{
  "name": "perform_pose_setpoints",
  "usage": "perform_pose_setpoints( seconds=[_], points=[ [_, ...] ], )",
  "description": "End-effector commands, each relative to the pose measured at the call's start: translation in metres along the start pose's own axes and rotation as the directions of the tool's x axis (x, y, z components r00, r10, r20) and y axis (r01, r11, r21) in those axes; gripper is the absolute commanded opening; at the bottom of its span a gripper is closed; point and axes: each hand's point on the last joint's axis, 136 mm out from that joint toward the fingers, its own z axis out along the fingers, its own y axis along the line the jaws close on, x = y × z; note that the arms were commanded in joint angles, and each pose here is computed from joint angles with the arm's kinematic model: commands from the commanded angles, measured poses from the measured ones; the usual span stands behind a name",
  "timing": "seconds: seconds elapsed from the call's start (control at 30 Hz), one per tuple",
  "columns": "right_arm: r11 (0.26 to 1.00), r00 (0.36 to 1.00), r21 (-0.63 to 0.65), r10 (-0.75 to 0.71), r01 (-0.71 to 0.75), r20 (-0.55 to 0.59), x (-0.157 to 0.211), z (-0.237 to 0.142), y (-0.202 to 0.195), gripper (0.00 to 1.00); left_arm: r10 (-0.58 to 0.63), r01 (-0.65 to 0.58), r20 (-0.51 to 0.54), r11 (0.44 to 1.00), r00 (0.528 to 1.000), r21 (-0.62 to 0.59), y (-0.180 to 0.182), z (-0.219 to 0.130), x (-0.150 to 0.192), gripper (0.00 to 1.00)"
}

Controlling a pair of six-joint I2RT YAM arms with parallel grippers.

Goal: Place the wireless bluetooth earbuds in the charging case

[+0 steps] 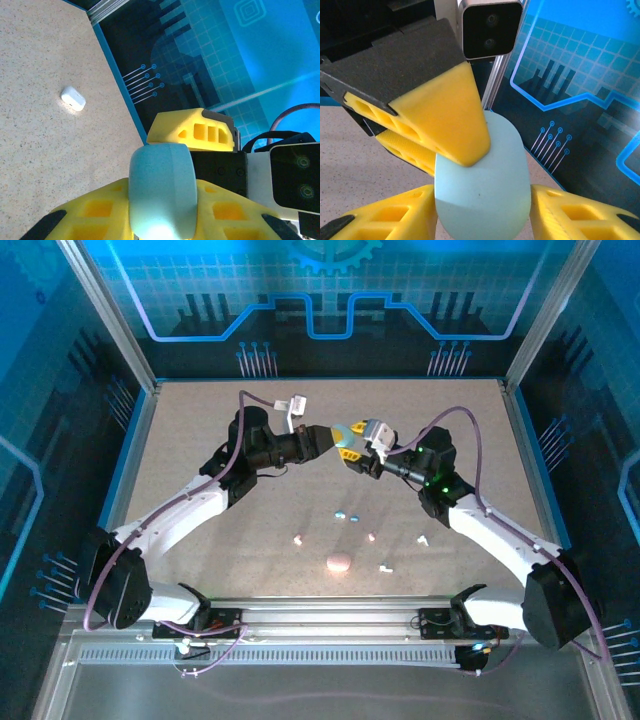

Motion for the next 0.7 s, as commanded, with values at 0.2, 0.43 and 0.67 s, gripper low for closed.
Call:
perform_pose_setpoints(
  seconds=[0.2,0.43,0.67],
  points=[
    [1.000,0.999,0.006,-0.029,0.029,0.028,-0.016,0.002,-0.010,0.42,0.025,-0.024,-0.011,0.999,1.000,0.046,-0.018,-0.006,0.002,0.23],
    [0.993,0.999,-0.110,0.053,-0.053,-0.006,-0.016,-0.004,-0.001,0.35,0.133,-0.133,0.006,0.991,0.991,0.025,-0.024,-0.013,-0.001,0.48],
    [0.887,0.961,-0.368,0.253,-0.278,-0.116,-0.024,-0.018,0.021,0.35,0.570,-0.571,0.058,0.820,0.820,0.022,-0.031,-0.033,0.008,0.67]
  ],
)
